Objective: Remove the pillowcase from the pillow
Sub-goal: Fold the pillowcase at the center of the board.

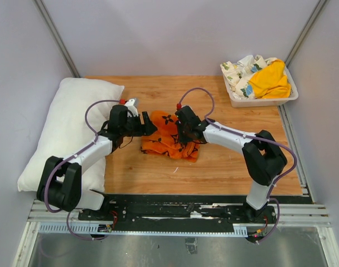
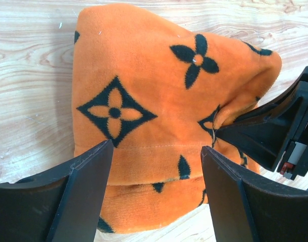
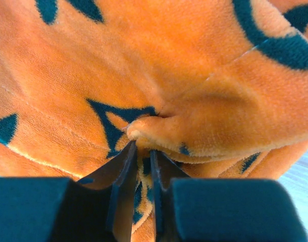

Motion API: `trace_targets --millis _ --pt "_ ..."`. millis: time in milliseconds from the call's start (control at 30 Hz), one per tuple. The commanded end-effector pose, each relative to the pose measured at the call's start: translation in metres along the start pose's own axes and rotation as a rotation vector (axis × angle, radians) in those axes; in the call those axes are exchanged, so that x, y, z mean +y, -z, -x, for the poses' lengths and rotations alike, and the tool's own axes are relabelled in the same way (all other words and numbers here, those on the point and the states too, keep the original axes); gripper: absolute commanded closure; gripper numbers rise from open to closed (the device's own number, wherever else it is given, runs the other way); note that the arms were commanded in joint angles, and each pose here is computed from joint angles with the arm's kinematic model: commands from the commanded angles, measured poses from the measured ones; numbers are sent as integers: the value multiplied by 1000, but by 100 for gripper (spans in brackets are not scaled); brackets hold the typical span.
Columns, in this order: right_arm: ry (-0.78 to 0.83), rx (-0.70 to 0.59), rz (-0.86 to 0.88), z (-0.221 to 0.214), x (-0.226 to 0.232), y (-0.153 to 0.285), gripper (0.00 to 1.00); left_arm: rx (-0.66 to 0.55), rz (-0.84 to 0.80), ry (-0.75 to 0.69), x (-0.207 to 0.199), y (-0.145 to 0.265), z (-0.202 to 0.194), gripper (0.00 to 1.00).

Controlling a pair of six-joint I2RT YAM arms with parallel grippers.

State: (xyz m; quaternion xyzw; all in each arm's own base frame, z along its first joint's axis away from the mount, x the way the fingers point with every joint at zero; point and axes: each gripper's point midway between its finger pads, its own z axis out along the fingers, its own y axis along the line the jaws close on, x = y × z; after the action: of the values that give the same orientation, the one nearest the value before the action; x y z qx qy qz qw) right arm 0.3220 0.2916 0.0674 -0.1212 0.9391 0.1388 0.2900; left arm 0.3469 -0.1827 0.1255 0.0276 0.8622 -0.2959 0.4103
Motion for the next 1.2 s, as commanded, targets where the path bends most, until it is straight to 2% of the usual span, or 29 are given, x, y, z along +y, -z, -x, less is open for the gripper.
trace_targets --millis 0,100,333,467,533,567,667,733,967,1167 --pt "7 -2 4 3 7 6 90 -25 -23 -4 -3 2 8 26" --pt "2 -20 -11 6 -1 18 99 -30 -24 -3 -5 3 11 26" --pt "-63 -49 -24 6 -38 34 99 -44 -10 2 -3 5 14 26" --pt "-68 -13 5 -1 -43 26 94 -29 -7 9 -1 1 11 26" --pt "-56 -25 48 0 -37 29 86 -27 1 10 1 1 9 26" --pt "-46 -40 74 2 -33 33 78 -30 7 10 2 2 9 26" --pt "-5 -139 163 19 -21 52 44 -30 24 8 6 2 8 26" --pt "4 -197 195 28 -23 61 30 -26 27 8 6 2 6 26" --pt "-140 -225 236 35 -64 58 23 -21 24 6 6 2 6 25" --pt "-148 -216 307 38 -59 46 20 -15 30 6 8 2 3 25"
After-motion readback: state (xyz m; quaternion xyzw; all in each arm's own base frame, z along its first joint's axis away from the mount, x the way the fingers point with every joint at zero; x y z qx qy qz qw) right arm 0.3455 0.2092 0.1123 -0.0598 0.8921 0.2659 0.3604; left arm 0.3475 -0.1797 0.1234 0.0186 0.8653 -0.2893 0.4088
